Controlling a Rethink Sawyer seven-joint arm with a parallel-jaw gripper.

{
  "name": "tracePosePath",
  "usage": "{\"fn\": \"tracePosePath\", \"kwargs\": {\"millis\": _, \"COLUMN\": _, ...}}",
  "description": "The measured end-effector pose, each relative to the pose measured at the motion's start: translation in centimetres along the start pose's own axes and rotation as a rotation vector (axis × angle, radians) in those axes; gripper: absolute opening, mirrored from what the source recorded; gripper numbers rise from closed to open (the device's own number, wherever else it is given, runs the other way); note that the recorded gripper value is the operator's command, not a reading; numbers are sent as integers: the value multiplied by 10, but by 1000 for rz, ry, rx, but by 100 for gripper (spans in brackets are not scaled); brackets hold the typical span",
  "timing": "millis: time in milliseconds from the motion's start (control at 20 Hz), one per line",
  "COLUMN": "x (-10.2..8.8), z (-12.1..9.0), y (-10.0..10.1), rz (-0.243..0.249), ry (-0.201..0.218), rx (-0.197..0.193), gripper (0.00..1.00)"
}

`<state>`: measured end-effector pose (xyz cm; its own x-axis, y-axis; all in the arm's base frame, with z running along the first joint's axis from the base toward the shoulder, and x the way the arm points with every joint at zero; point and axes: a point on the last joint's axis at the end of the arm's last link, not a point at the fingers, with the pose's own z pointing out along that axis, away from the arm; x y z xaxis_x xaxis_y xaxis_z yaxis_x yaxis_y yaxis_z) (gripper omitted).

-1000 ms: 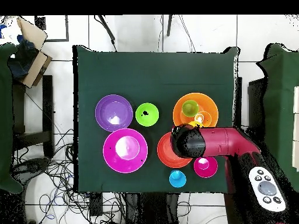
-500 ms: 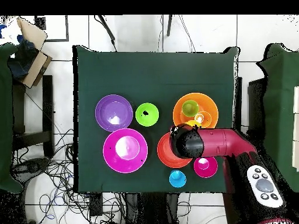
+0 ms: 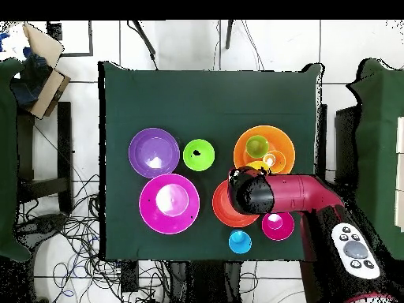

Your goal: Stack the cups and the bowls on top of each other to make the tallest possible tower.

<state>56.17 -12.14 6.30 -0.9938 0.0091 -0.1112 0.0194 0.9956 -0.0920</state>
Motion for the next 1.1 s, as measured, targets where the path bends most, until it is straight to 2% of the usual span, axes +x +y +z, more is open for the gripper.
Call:
{"fn": "tracePosePath", "kwargs": {"millis": 400, "x": -2, "z": 0, "y": 2, "rz": -3, "ry": -16, "rx": 0, "gripper": 0}}
{"fn": "tracePosePath", "kwargs": {"millis": 650, "x": -7, "z": 1, "y": 2, "rz": -3, "ry": -56, "rx": -4, "gripper": 0}}
{"fn": "tracePosePath", "kwargs": {"millis": 1100, "x": -1, "z": 22, "y": 8, "rz": 8, "ry": -78, "rx": -37, "gripper": 0}}
